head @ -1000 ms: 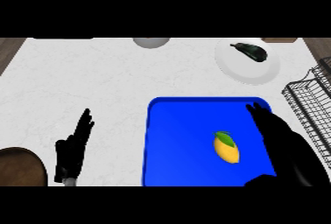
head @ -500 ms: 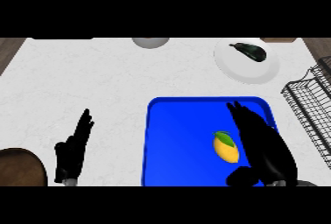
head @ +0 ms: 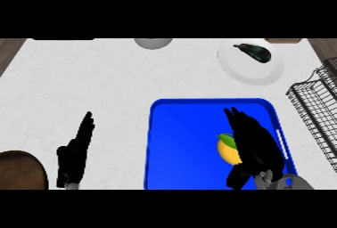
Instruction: Pick the lemon from the tray and place it in the tiered basket
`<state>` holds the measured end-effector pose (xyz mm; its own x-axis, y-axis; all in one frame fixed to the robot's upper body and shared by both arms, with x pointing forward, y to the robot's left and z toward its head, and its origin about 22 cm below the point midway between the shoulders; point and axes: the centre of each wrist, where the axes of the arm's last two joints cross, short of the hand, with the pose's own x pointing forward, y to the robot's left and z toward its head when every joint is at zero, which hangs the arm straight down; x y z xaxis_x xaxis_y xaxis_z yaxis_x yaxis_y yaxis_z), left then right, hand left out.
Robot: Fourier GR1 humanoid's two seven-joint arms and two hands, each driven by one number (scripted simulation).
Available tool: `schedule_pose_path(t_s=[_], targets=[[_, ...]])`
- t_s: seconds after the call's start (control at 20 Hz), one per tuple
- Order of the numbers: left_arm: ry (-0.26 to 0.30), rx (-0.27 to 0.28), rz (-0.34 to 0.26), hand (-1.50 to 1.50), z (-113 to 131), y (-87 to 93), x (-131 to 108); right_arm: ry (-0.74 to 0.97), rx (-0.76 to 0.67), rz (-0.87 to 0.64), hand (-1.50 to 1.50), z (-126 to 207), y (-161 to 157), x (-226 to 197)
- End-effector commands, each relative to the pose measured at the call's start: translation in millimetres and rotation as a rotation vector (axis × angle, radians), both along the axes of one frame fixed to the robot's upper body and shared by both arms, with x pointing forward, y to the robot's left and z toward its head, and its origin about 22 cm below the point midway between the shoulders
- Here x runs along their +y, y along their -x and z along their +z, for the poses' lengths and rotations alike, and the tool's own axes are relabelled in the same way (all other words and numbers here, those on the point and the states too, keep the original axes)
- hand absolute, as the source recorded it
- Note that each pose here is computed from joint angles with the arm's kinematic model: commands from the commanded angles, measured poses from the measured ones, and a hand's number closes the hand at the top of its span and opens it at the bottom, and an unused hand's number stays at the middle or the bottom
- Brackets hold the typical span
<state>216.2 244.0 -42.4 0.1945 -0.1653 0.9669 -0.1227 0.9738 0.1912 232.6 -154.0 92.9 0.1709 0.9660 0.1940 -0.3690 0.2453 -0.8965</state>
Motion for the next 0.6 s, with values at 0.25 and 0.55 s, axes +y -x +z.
schedule_pose_path(t_s=[0.25, 0.55], targets=[[0.006, 0.072, 0.034, 0.00, -3.9, -0.7, 11.5, 0.078, 0.098, -0.037, -1.50, -8.7, 1.3, -16.3], [-0.002, 0.070, 0.014, 0.00, -8.7, 3.0, 8.5, 0.090, 0.151, -0.052, -1.50, -12.3, -18.2, 14.4]])
